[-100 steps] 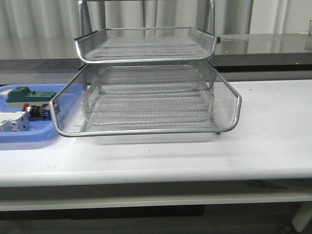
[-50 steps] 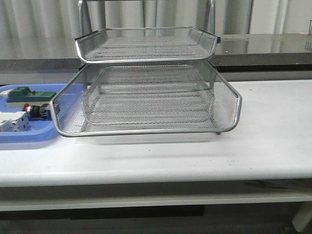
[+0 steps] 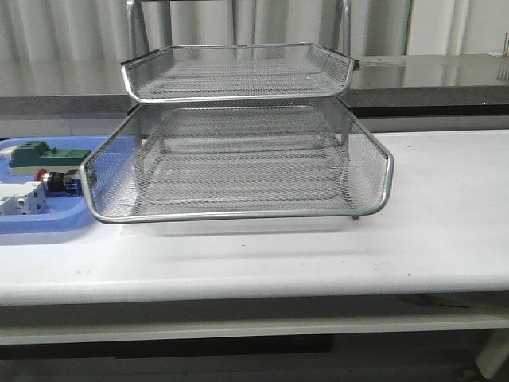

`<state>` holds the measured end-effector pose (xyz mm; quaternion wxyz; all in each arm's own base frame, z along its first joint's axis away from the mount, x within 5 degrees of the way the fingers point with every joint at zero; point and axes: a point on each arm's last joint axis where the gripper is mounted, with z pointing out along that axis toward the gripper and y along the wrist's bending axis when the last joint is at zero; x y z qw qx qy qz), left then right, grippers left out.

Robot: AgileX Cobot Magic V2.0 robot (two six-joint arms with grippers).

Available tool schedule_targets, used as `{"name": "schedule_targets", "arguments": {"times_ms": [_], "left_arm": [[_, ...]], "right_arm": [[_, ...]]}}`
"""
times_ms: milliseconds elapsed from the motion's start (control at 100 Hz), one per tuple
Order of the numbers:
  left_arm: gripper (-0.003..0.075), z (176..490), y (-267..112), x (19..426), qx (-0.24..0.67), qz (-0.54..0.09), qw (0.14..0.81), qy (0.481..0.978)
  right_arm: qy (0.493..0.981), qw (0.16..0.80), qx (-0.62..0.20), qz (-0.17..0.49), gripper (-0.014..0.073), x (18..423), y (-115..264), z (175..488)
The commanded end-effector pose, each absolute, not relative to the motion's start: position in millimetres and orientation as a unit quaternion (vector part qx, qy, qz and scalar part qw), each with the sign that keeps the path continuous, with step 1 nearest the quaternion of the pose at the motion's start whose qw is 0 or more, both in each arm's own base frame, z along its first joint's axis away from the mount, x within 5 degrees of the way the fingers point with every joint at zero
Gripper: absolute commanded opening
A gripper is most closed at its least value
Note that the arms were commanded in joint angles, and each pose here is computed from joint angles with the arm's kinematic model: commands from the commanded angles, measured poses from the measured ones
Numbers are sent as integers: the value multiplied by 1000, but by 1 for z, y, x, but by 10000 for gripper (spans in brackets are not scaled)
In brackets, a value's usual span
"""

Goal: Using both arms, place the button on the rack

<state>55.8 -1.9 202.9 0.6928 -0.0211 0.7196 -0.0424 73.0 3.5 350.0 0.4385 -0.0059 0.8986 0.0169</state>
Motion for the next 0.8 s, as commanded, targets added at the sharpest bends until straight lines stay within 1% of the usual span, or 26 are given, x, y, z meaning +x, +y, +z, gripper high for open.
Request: {"name": "schedule_targets", "arguments": {"times_ms": [0,80,150,360,540,660,790], "left_arm": [[-20,227,-2,52,-37,-62,730,680],[-20,243,-2,52,-43,-70,733,676],[-20,258,-2,54,-42,-70,722,687],[-20,313,-5,72,-42,-76,651,754],[-20,357,-7,105,-34,-69,572,817],[-20,374,-8,134,-30,-59,518,853],[-20,377,-8,168,-28,-50,467,882]], "right_arm": [[879,477,-5,13,-66,74,2,364],[879,477,-5,13,-66,74,2,364],[879,477,-5,13,-66,74,2,364],[879,477,-5,13,-66,74,2,364],[879,477,-5,13,-66,74,2,364],[879,477,-5,13,-66,74,2,364],[879,477,-5,13,-66,74,2,364]]}}
